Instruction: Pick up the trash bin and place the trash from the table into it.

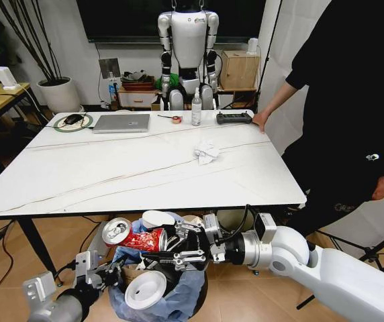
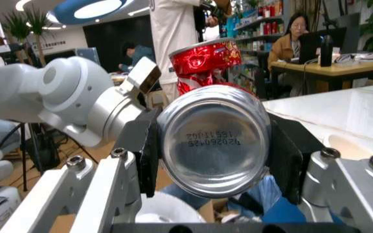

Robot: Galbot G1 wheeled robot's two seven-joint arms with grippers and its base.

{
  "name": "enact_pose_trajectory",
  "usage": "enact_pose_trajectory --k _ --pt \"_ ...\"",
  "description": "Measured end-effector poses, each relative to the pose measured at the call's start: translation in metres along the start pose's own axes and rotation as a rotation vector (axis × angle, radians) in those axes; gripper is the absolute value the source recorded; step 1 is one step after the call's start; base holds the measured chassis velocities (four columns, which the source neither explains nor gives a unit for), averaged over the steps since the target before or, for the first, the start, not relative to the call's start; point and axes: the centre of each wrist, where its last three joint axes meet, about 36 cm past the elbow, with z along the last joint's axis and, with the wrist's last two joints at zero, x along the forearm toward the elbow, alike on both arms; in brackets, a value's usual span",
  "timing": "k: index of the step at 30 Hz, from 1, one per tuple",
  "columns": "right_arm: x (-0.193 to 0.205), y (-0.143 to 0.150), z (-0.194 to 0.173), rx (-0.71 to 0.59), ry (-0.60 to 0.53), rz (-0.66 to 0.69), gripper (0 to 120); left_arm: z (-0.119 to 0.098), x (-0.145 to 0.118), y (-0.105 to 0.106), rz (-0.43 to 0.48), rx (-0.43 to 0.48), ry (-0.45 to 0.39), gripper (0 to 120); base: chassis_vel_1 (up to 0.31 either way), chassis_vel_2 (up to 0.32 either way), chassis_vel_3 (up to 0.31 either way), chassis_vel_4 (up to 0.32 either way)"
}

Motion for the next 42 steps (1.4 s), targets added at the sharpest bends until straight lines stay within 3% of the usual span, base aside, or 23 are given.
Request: enact_pose_trajectory --k 42 --pt "0.013 0.003 0.014 0.023 0.010 -0.004 47 -0.003 0.000 0.001 -0.005 0.001 -0.005 0 0.000 0.000 0.000 0.000"
